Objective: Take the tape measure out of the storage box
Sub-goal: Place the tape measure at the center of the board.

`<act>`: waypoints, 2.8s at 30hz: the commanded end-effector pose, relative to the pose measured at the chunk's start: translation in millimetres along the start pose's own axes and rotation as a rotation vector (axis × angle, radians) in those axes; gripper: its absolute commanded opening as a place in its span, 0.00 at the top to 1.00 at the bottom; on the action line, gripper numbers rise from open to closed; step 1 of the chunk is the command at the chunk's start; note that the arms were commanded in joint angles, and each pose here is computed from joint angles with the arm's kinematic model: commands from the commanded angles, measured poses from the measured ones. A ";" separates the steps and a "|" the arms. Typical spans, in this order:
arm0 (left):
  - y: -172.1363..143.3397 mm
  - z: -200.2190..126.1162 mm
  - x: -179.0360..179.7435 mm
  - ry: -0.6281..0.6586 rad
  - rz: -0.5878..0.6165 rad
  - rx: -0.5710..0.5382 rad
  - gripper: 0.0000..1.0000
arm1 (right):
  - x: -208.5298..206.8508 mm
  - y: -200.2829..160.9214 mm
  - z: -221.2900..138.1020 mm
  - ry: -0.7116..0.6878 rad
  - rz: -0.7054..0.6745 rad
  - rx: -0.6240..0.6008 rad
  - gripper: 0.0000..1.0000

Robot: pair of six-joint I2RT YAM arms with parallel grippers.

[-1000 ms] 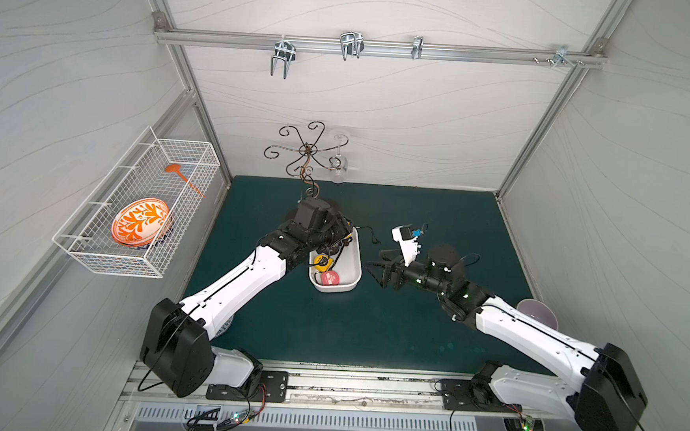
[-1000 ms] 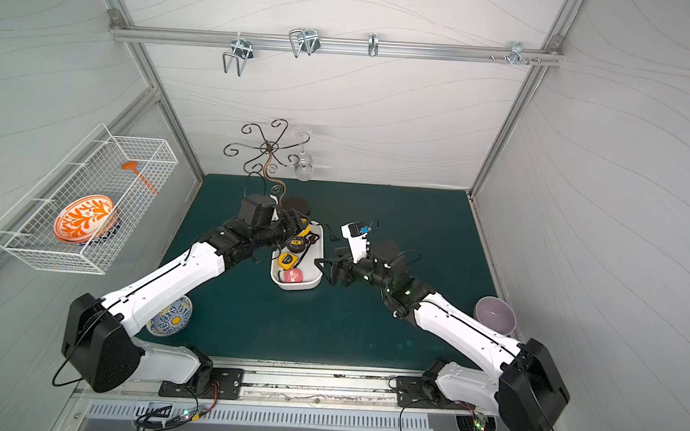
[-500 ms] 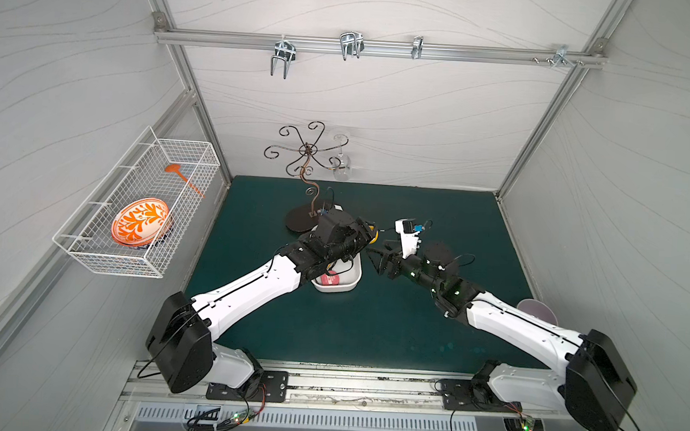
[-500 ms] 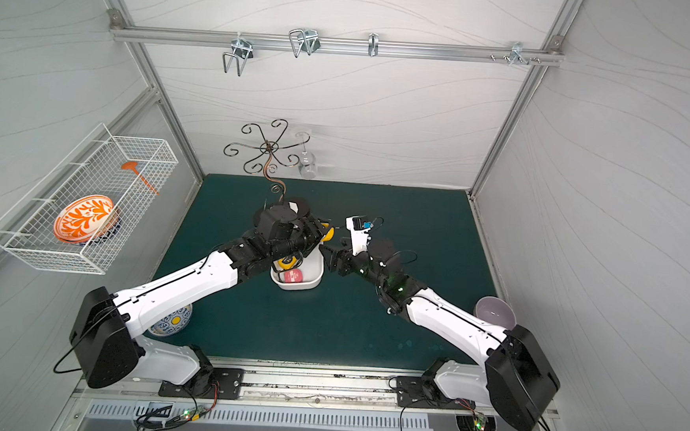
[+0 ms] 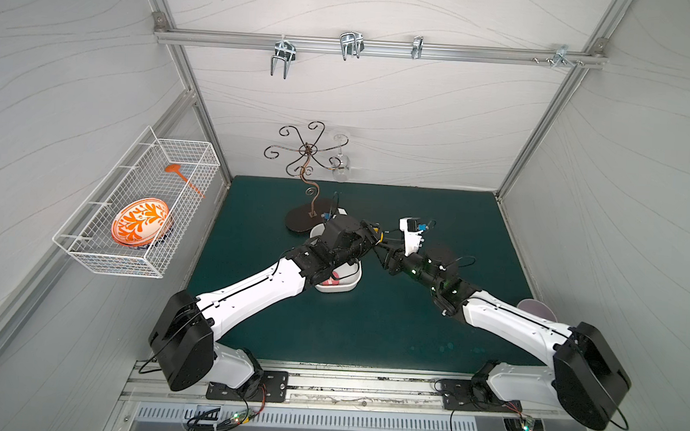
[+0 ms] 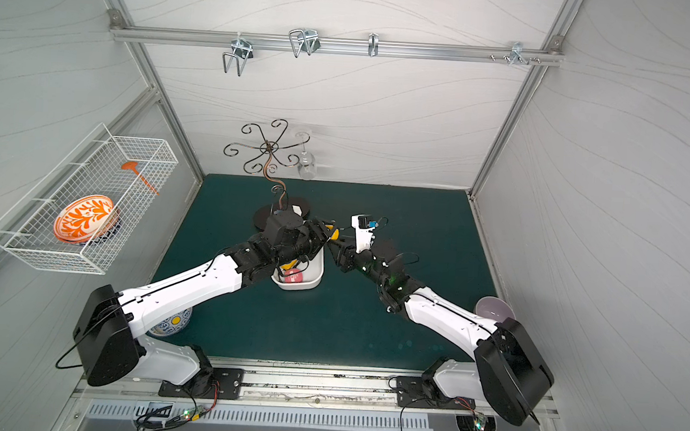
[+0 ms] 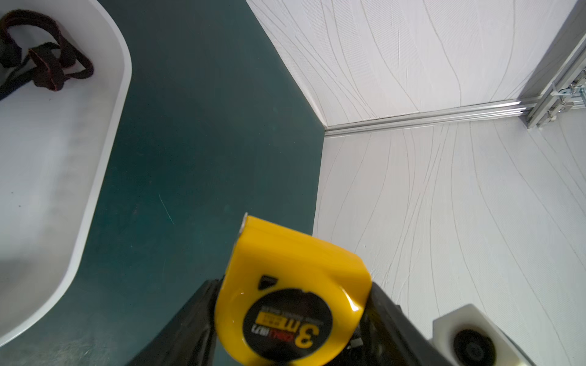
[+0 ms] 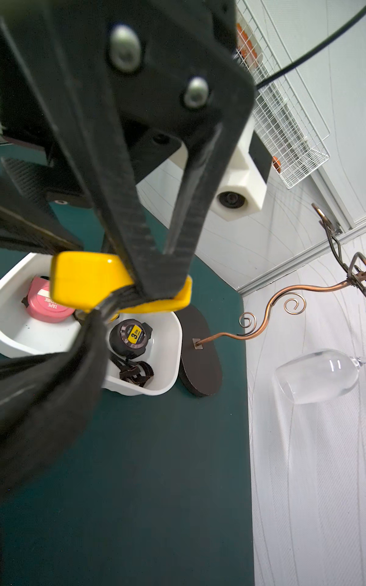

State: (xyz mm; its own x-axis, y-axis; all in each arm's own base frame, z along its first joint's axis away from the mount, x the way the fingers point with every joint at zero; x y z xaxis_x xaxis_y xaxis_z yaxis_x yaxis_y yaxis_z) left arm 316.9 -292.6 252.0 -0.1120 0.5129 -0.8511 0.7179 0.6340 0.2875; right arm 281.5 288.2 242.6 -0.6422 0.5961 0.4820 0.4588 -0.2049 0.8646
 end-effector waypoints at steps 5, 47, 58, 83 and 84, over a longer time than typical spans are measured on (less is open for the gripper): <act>-7.1 3.7 -16.9 -0.083 -0.028 0.005 1.00 | 0.8 8.9 3.6 0.028 0.033 -0.044 0.70; 62.1 -25.8 59.5 0.252 0.560 -0.017 0.00 | -256.8 -54.1 -54.1 -0.461 0.812 0.108 1.00; 63.6 -20.3 66.3 0.260 0.540 0.004 0.00 | -267.7 -73.8 -59.3 -0.557 0.844 0.189 0.79; 87.2 18.2 127.8 0.707 0.707 0.265 0.04 | -188.8 -57.6 -86.1 -0.593 0.662 0.328 0.01; 89.6 21.4 130.0 0.729 0.720 0.282 0.04 | -182.4 -54.7 -89.6 -0.586 0.643 0.332 0.01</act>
State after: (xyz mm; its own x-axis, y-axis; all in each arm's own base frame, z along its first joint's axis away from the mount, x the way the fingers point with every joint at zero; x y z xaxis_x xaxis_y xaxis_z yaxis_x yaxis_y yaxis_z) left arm 376.3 -189.9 159.2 0.0567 0.9918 -0.1148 0.8855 0.0032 0.4647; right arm 336.3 124.0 114.0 0.1788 0.7189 0.6717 0.8089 -0.4960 0.3156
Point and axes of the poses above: each gripper's point midway between its finger pads, its own z axis out along the fingers, its own x axis along the line the jaws close on, y = z × x, the point moved 2 cm from there along -z, back along the fingers, and after that the axes turned 3 degrees about z, right-handed, at the moved point
